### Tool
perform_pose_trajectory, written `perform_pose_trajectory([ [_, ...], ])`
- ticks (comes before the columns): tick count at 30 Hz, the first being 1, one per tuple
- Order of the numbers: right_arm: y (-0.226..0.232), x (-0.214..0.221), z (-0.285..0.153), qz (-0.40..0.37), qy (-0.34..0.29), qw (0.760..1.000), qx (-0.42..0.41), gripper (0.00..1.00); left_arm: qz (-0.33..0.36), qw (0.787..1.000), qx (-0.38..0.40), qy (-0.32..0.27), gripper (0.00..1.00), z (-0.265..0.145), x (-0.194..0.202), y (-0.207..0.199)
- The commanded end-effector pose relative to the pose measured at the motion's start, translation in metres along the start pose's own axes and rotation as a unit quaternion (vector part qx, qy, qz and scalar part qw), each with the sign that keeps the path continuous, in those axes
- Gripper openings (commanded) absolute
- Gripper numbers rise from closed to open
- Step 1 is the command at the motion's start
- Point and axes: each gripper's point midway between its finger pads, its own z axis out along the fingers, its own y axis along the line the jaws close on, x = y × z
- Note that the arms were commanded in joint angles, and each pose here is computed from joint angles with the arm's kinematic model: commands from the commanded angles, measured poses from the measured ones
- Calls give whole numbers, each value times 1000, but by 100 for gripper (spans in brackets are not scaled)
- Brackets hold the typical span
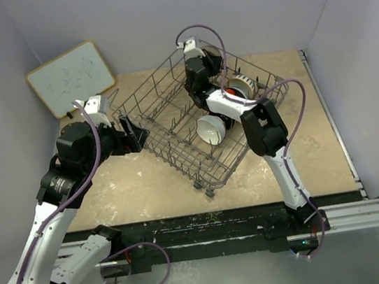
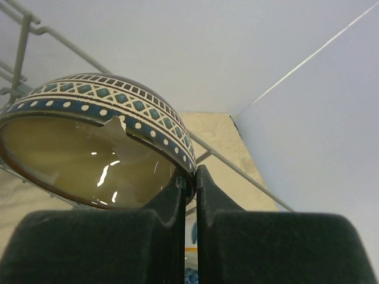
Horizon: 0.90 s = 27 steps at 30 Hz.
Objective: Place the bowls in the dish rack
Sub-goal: Adjust the bowl in the dish rack.
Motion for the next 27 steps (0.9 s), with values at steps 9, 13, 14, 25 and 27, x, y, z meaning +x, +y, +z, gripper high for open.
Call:
perform_pose_trajectory([
  [9,0,-14,-3,-4,-32,999,17,0,18,1000,6,-13,93,3,-3,1],
  [13,11,-2,-7,-33,-29,999,1,0,17,1000,9,-9,93,5,0,0],
  [14,13,2,-8,-40,-27,999,-2,0,16,1000,10,-9,93,6,-1,0],
  [25,27,25,-19,-69,-4,997,-31,2,12,1000,11,-8,93,5,3,0],
  [27,28,23,-21,-60,-2,997,-41,5,13,1000,11,-8,93,5,3,0],
])
